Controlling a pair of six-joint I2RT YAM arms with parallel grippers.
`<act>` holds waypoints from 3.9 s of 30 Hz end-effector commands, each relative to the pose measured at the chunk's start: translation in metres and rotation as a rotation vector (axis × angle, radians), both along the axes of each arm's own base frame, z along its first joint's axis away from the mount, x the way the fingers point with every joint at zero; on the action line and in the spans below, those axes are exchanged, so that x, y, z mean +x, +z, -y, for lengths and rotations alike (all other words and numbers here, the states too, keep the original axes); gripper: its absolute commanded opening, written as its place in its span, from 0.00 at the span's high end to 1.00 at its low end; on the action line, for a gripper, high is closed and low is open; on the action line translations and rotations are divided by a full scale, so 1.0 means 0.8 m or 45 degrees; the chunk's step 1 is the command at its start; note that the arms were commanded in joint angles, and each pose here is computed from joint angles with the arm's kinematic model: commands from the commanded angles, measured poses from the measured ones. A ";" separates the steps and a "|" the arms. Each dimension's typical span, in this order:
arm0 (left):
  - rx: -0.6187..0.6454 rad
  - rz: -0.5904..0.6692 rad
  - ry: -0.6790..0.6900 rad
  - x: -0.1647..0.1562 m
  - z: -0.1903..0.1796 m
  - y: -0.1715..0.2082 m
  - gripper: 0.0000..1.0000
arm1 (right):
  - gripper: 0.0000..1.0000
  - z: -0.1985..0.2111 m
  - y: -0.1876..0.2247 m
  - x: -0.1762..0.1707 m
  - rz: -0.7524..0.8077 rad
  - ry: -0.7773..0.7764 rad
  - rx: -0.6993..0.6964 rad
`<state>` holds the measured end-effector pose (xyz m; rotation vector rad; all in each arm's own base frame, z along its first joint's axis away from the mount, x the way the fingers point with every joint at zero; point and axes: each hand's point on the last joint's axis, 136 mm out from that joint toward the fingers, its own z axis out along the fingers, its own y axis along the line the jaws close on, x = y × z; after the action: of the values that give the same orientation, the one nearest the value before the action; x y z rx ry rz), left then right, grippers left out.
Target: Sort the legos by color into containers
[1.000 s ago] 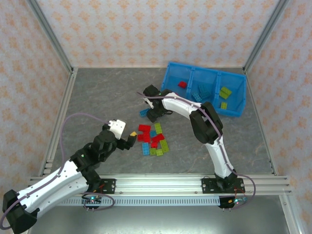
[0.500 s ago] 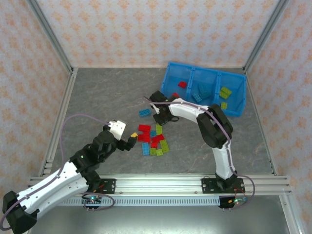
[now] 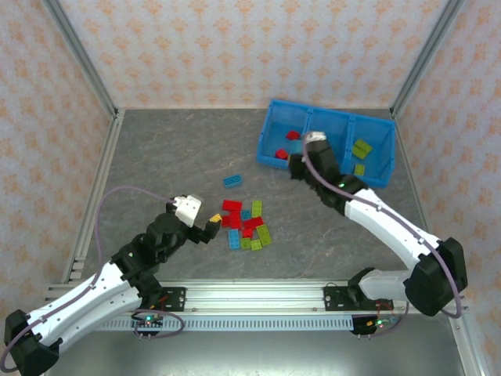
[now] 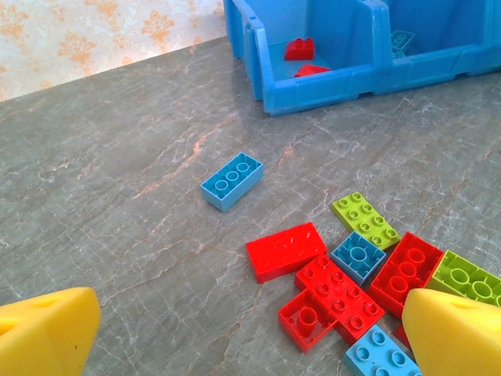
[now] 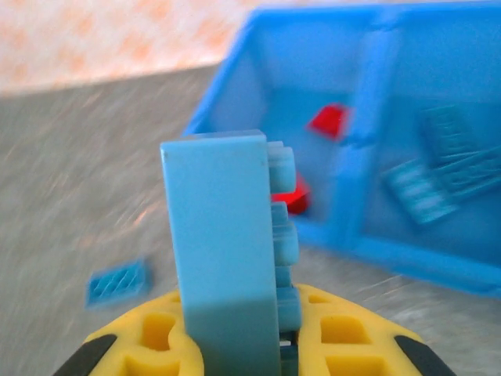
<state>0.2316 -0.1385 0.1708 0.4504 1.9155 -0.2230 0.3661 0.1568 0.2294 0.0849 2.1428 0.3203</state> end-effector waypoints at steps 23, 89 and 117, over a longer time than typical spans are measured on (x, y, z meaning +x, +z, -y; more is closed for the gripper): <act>-0.022 -0.044 -0.079 0.003 0.022 -0.009 0.00 | 0.45 0.039 0.001 0.063 -0.311 -0.167 0.157; -0.073 -0.101 -0.411 -0.021 0.080 -0.013 0.00 | 0.71 0.039 -0.100 -0.025 -0.369 -0.423 0.218; 0.034 -0.013 0.201 0.018 -0.017 -0.010 0.00 | 0.27 0.267 -0.056 0.084 -0.350 -0.923 0.221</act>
<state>0.2383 -0.1515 0.1577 0.4648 1.9501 -0.2282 0.4554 -0.0788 0.1507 1.0811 2.2263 -0.0201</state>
